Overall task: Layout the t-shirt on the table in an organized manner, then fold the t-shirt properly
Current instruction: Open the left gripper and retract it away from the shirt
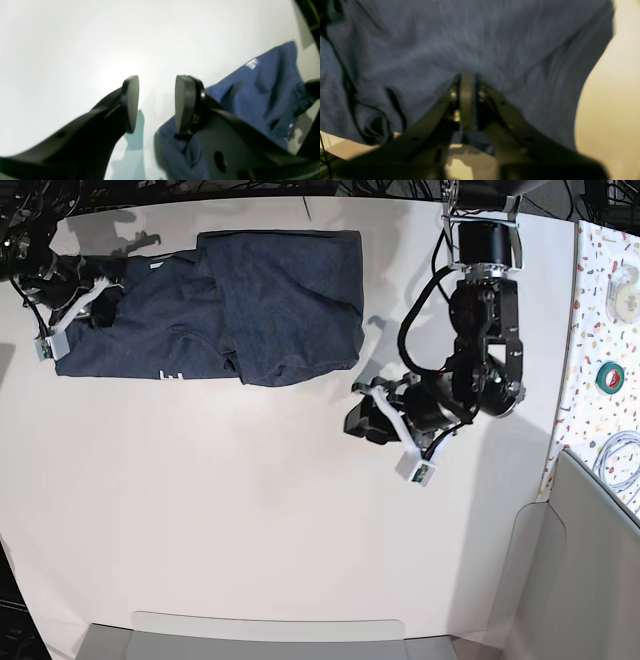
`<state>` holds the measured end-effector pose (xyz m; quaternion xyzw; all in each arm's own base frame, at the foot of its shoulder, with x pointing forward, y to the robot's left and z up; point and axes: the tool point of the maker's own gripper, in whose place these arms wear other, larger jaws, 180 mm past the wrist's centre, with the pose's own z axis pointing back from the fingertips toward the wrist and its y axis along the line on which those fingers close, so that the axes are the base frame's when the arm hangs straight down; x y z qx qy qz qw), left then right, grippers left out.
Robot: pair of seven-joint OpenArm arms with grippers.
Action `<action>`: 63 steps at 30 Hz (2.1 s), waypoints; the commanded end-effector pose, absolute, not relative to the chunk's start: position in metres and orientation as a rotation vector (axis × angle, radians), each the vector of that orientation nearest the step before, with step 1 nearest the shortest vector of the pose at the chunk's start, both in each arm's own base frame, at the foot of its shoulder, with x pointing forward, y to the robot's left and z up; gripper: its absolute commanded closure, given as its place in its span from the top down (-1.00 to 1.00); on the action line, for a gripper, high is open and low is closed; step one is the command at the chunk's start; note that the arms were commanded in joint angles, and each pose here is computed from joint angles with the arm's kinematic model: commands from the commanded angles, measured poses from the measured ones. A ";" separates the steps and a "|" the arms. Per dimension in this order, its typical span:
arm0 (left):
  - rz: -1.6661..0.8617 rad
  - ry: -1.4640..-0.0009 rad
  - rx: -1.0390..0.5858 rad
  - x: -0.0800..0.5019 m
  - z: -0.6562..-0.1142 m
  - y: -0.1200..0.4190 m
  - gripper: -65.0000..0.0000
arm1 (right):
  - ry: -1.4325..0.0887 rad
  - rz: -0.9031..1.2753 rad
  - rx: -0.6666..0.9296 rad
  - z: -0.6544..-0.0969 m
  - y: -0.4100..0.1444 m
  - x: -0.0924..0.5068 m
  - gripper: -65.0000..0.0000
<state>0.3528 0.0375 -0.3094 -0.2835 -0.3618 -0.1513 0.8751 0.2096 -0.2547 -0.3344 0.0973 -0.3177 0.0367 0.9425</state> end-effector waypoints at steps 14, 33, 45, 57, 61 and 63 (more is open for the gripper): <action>-0.310 -0.728 -0.563 0.328 -0.327 0.055 -0.28 | -0.787 -0.069 0.282 -0.309 -0.340 0.207 0.61; -0.278 -0.712 -0.572 0.311 -0.343 0.058 -0.28 | -0.628 -0.300 0.476 -0.383 -0.343 0.210 0.61; -0.279 -0.713 -0.572 0.312 -0.343 0.058 -0.28 | -0.553 -0.255 0.559 -0.407 -0.297 0.208 0.61; -0.215 -0.839 -0.419 0.304 -0.306 0.124 -0.44 | -0.548 -0.250 0.551 -0.407 -0.298 0.207 -1.00; -0.136 -0.760 -0.353 0.280 -0.329 0.161 -0.99 | -0.578 -0.215 0.530 -0.396 -0.299 0.213 -1.00; -0.111 -0.696 -0.346 0.263 -0.345 0.167 -1.00 | -0.605 -0.184 0.510 -0.386 -0.299 0.219 -1.00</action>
